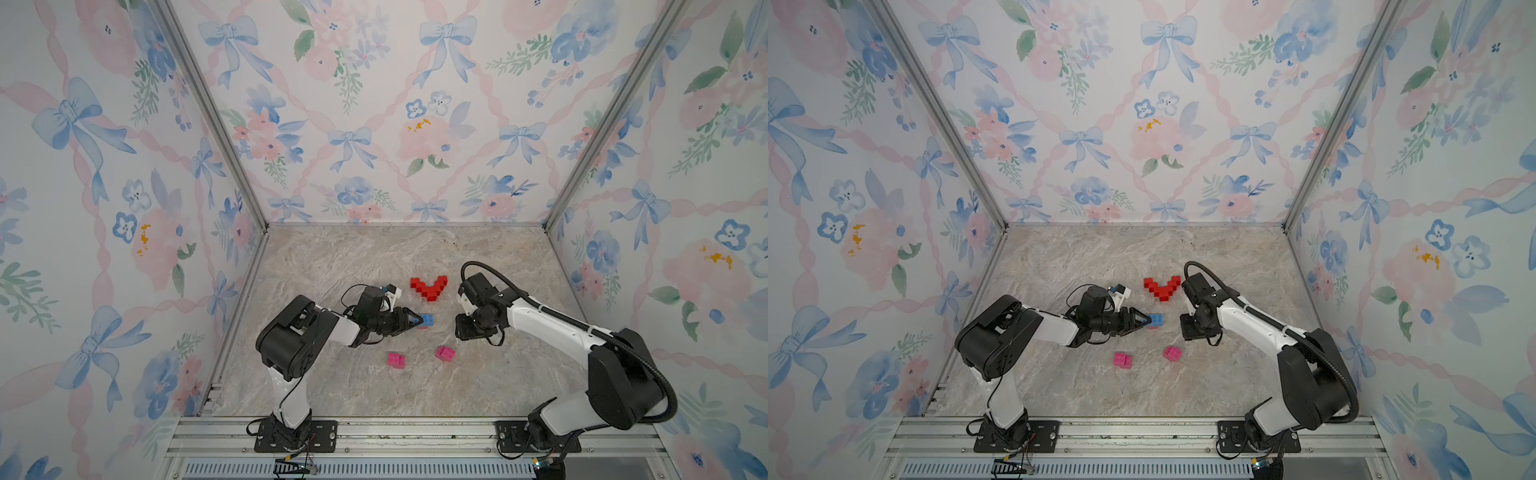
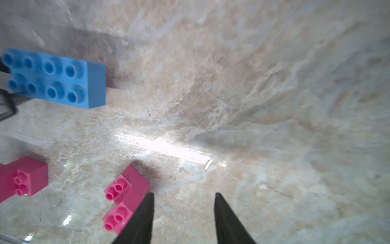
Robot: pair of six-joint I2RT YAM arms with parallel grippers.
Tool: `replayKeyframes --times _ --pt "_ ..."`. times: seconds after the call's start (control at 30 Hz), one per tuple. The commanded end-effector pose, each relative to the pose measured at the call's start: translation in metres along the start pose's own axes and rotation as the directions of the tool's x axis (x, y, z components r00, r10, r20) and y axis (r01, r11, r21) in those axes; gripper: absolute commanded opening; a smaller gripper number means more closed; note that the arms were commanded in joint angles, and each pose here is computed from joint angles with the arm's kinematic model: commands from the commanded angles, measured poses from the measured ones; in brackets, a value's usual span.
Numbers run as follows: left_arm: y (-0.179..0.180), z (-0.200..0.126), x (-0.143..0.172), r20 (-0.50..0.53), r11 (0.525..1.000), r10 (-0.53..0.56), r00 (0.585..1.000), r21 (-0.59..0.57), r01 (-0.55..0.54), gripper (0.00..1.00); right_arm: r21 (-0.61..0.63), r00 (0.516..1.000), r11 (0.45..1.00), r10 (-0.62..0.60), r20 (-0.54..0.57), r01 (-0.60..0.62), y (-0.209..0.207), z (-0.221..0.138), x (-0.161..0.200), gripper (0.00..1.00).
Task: Assemble the letter v with lego
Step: Adjust the lego brick at the center of the board, then pick up the lego brick from the center of the board.
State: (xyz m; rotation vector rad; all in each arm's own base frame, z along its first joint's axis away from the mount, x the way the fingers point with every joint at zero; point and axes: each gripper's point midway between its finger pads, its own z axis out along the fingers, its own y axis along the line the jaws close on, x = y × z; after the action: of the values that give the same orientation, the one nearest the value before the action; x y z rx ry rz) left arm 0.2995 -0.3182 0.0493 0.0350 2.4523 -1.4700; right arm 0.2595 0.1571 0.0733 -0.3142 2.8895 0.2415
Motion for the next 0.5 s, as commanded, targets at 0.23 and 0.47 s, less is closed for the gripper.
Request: replayKeyframes --times 0.23,0.47 --pt "0.008 0.006 0.009 -0.02 1.0 -0.022 1.0 0.005 0.022 0.47 -0.095 0.991 0.987 -0.133 -0.002 0.132 0.018 -0.009 0.023 0.55" --pt "0.019 0.005 0.018 -0.03 0.999 -0.047 0.998 -0.019 0.046 0.41 -0.085 0.96 0.956 -0.28 0.017 0.281 0.043 -0.018 0.032 0.66"
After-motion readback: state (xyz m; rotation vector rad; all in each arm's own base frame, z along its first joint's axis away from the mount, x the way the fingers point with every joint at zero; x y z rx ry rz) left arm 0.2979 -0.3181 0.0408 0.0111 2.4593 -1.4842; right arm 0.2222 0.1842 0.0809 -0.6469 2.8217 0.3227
